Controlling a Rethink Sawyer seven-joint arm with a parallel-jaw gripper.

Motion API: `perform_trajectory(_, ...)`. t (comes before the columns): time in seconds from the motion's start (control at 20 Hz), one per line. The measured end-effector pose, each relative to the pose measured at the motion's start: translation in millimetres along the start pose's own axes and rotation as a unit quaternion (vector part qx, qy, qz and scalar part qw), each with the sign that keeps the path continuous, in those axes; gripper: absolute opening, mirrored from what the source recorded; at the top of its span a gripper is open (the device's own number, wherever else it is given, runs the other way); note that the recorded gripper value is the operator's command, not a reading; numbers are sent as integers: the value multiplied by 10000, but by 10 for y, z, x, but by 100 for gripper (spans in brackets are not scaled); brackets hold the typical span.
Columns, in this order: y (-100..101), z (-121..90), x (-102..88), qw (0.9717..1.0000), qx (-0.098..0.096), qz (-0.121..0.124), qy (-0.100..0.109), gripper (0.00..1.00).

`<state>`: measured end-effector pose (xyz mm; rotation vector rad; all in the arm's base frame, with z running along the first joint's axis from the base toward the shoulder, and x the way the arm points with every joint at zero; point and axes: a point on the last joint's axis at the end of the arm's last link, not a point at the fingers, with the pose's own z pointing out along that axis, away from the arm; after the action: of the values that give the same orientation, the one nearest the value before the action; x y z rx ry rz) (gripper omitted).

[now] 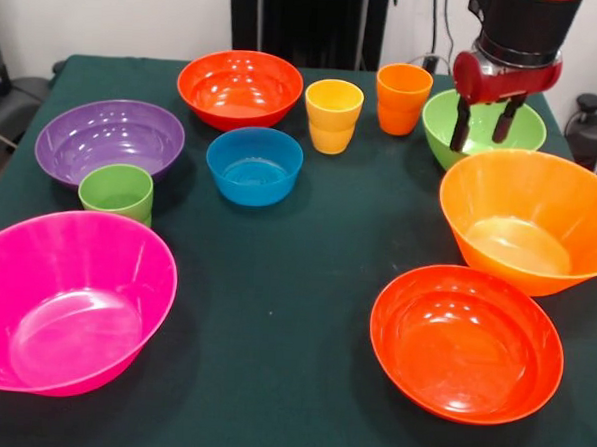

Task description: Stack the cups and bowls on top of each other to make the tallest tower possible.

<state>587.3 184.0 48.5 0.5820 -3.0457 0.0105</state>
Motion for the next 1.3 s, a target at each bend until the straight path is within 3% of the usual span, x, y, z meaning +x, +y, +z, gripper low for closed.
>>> perform_trajectory(0.8,-196,64,-441,9997,34,149,-209,100)
perform_trajectory(1.3,-332,166,-463,9996,30,201,-210,100)
